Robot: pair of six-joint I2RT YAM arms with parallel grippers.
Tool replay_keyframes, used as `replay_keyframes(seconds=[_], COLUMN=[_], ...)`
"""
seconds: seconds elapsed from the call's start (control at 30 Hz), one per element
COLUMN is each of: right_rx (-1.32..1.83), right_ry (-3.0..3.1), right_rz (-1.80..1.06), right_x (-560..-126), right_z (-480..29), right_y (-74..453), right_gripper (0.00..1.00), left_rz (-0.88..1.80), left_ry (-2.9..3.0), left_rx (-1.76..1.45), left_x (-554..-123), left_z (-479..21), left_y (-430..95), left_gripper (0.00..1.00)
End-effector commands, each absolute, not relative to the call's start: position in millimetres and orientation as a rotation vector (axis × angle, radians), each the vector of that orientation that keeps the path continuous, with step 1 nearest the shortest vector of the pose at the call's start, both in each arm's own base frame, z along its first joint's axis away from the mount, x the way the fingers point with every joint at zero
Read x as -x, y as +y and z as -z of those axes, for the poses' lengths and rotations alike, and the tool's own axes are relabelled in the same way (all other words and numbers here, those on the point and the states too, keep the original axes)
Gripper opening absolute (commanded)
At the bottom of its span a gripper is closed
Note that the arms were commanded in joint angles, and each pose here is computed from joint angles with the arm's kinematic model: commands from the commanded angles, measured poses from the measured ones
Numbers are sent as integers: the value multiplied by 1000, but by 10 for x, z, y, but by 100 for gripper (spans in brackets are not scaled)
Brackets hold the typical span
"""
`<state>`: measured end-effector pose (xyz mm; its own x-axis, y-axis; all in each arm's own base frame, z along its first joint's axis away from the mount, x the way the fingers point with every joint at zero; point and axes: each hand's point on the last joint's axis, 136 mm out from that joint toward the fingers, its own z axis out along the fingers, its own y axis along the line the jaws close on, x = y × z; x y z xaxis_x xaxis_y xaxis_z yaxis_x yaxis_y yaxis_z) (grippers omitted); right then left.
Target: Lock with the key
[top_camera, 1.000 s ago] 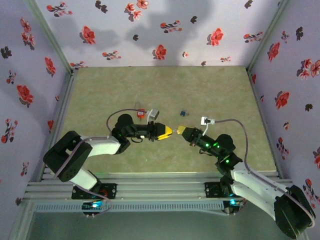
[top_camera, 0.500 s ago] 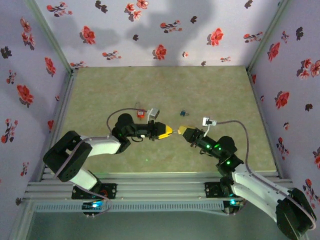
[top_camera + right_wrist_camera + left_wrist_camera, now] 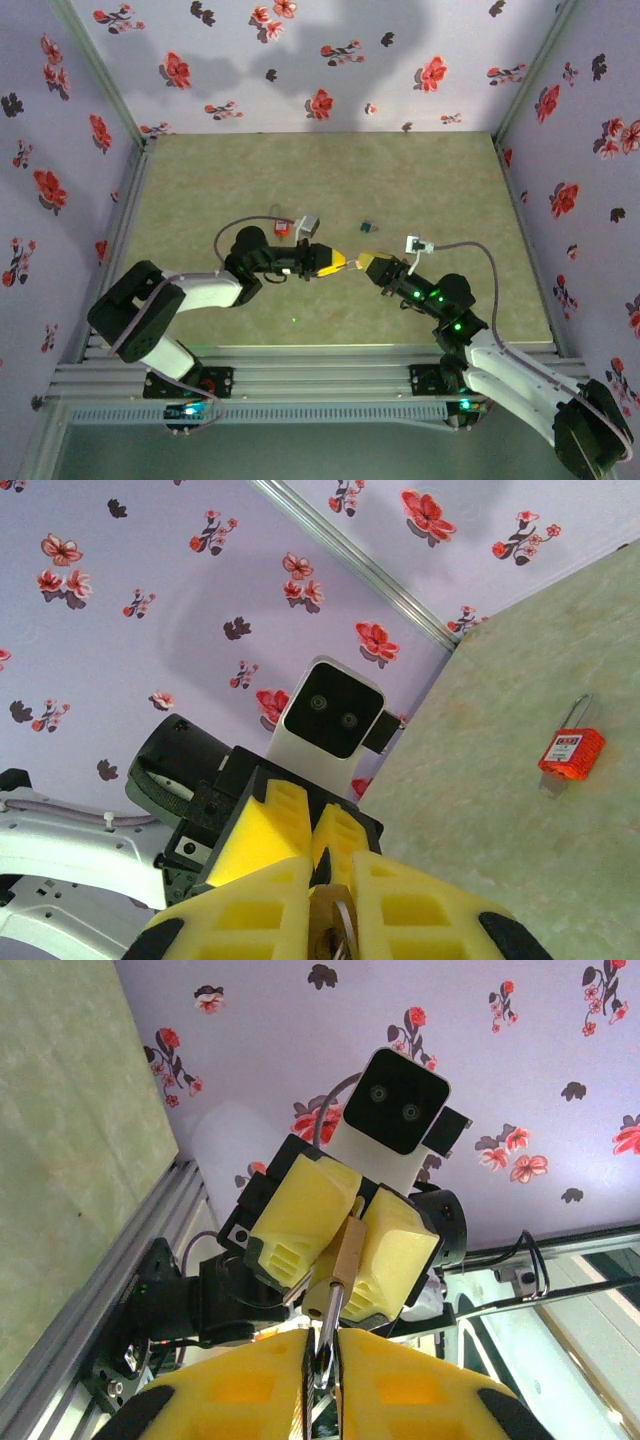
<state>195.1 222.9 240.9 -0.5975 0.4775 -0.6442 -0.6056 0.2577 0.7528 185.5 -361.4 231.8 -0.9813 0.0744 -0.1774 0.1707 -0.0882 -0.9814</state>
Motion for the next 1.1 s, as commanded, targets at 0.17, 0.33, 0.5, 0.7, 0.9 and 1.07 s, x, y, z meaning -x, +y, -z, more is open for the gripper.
replay_keyframes(seconds=[0.17, 0.33, 0.5, 0.7, 0.9, 1.07], right_rx=[135, 121, 113, 110, 106, 102], right_ry=[1582, 1584, 1583, 1579, 1581, 1588], right_rz=[-1485, -1470, -1466, -1473, -1479, -1497], right_x=[-1947, -1974, -1988, -1987, -1986, -1972], right_z=[-2486, -2482, -2480, -2497, -2501, -2499], right_y=[2218, 2205, 2201, 2202, 2206, 2216], right_gripper=[0, 0, 0, 0, 0, 0], left_rz=[2274, 2277, 2275, 2278, 2274, 2270], left_ry=[2016, 2006, 2010, 2017, 2018, 2025], left_rx=[-331, -334, -340, -345, -349, -346], left_x=[-1832, -1803, -1771, -1748, -1745, -1753], left_z=[-2440, -2468, -2448, -2424, -2411, -2386], left_y=[-3696, -3687, -3703, -3739, -3743, -3744], left_gripper=[21, 24, 24, 22, 17, 12])
